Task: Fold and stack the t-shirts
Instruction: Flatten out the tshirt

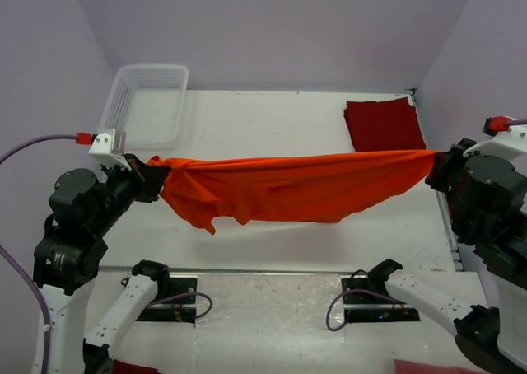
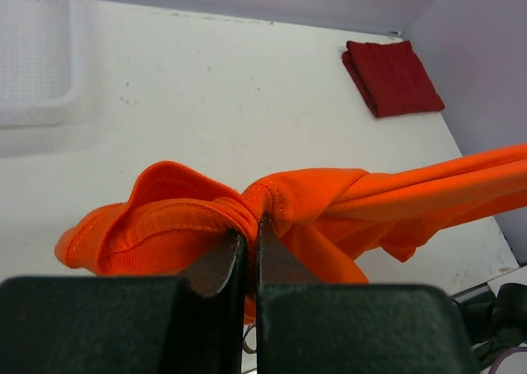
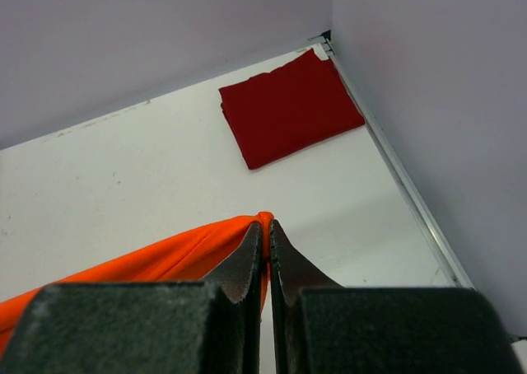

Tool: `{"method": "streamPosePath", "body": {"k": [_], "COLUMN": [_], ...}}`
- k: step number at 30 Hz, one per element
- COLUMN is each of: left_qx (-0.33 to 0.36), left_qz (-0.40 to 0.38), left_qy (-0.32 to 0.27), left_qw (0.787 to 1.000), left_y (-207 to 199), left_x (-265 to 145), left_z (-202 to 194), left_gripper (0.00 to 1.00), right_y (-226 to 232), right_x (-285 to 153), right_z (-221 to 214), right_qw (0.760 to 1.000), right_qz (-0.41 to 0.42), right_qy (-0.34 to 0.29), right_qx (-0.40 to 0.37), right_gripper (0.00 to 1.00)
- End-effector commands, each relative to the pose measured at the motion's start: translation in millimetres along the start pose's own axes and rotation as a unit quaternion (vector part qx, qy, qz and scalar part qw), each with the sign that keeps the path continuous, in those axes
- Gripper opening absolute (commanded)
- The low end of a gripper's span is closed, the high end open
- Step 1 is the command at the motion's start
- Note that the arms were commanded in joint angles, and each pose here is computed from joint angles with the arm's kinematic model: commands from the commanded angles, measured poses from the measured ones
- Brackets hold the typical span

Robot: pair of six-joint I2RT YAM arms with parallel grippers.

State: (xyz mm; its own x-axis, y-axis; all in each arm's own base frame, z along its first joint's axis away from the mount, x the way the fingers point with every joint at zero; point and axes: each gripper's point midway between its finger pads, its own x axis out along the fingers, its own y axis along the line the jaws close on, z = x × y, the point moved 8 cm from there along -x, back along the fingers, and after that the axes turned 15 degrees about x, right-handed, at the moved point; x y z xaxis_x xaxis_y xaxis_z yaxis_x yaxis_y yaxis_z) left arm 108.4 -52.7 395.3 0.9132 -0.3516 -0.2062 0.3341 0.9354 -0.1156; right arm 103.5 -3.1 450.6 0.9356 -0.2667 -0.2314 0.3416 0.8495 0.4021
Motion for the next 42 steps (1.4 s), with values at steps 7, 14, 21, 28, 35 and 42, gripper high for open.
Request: {"method": "streamPosePath", "body": {"k": [7,14,21,28,35,42], "left_qx": [-0.029,-0.051,-0.039,-0.019,-0.003,0.013], "left_qz": [0.009,0.043,0.087,0.078,0.047,0.015], "left_qy": [0.047,0.1,0.153,0.182,0.182,0.165], "left_qw": [0.998,0.993,0.984,0.98,0.982,0.986], "left_y": [4.6,21.1,48.1,59.5,64.5,67.3], "left_x": [18.5,80.8,191.6,278.1,331.2,377.1], "left_z": [-32.3,-71.3,-96.1,-119.3,-129.3,-131.4], "left_gripper": [0.0,0.0,0.0,0.0,0.0,0.0], "right_y": [-10.4,32.4,70.9,78.0,60.6,45.9], "right_x": [-7.4,56.5,163.1,240.9,287.7,314.0], "right_z": [10.5,-32.8,-81.8,-101.2,-119.4,-119.8], "right_qw": [0.999,0.994,0.983,0.978,0.973,0.969], "right_qz": [-0.033,-0.102,-0.162,-0.172,-0.183,-0.203], "right_qy": [-0.02,0.011,0.046,0.077,0.108,0.117], "right_qx": [0.016,-0.029,-0.066,-0.093,-0.089,-0.076], "right_gripper": [0.0,0.0,0.0,0.0,0.0,0.0]}}
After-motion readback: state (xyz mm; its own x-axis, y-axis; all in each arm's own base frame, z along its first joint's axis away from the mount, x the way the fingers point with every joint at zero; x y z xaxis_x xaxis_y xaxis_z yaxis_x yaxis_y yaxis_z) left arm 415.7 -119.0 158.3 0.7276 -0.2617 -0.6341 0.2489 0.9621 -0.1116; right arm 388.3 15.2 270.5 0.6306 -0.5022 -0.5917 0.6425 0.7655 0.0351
